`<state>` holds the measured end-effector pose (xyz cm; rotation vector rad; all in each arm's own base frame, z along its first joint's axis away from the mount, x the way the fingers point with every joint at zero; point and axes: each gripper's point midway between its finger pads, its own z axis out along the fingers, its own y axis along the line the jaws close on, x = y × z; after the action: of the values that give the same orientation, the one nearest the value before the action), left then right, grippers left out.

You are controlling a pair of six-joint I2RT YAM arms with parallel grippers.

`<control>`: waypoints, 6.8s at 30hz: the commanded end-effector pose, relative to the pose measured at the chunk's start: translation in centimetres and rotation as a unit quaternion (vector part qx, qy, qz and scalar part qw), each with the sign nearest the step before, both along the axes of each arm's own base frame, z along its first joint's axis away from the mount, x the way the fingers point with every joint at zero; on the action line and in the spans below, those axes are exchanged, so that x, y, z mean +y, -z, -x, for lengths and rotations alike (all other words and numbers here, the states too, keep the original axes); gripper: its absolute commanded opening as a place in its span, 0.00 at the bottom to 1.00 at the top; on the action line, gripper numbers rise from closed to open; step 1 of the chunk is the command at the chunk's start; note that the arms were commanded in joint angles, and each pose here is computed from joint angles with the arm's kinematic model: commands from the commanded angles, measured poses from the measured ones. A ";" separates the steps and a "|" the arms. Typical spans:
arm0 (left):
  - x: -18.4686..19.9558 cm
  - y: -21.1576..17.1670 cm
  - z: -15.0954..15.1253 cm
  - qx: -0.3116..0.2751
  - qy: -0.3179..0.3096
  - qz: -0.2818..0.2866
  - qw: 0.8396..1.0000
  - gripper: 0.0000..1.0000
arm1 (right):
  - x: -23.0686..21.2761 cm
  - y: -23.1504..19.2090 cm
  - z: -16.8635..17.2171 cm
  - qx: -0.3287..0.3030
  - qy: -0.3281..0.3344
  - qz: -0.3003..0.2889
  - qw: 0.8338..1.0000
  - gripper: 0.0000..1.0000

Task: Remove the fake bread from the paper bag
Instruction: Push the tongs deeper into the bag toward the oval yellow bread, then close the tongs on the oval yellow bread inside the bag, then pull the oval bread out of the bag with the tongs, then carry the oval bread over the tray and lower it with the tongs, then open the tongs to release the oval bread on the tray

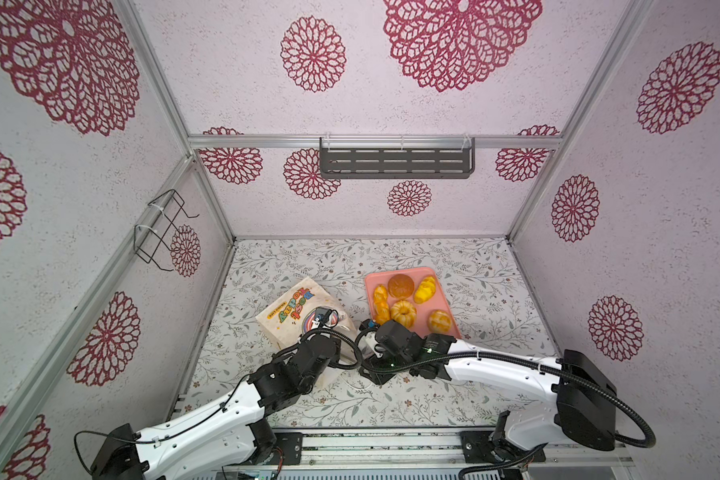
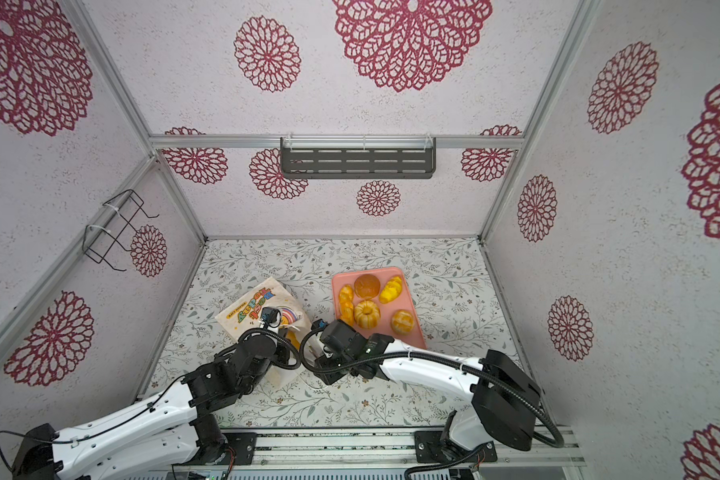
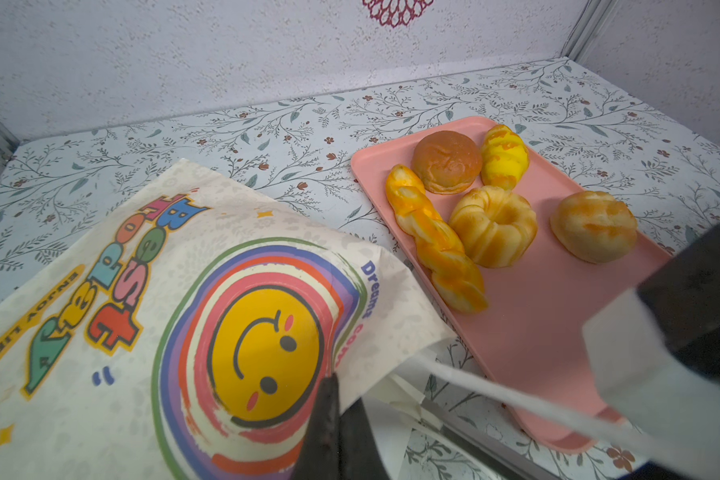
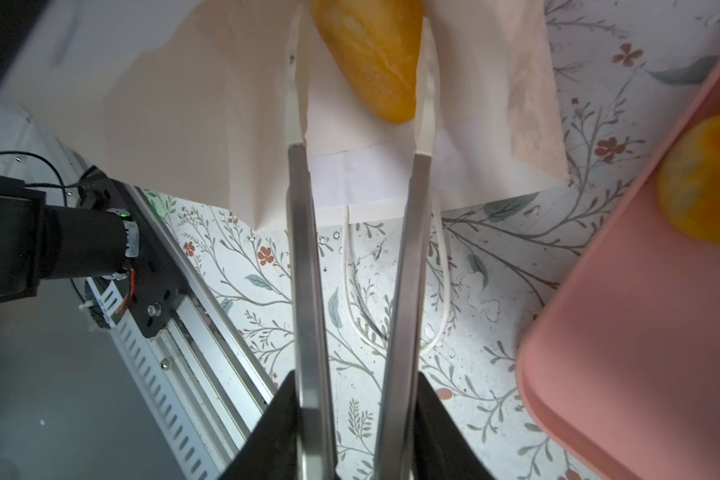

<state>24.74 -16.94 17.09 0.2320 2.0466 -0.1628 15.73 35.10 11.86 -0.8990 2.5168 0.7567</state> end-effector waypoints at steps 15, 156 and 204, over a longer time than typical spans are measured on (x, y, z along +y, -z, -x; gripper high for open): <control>-0.2 0.7 -0.2 0.006 -0.002 0.001 1.000 0.00 | -0.7 0.3 -2.9 -0.054 -0.003 0.092 0.994 0.41; 10.6 0.8 -2.0 0.016 -0.174 0.049 0.983 0.00 | -19.8 -3.5 5.1 0.028 0.273 0.124 0.954 0.39; 10.3 1.0 -2.0 0.015 -0.168 0.063 0.984 0.00 | -20.7 -1.1 5.7 0.076 0.326 0.070 0.940 0.00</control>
<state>26.62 -6.60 16.41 -0.1849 2.0605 -0.0712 9.91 16.95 12.52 -0.1362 2.7884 0.5163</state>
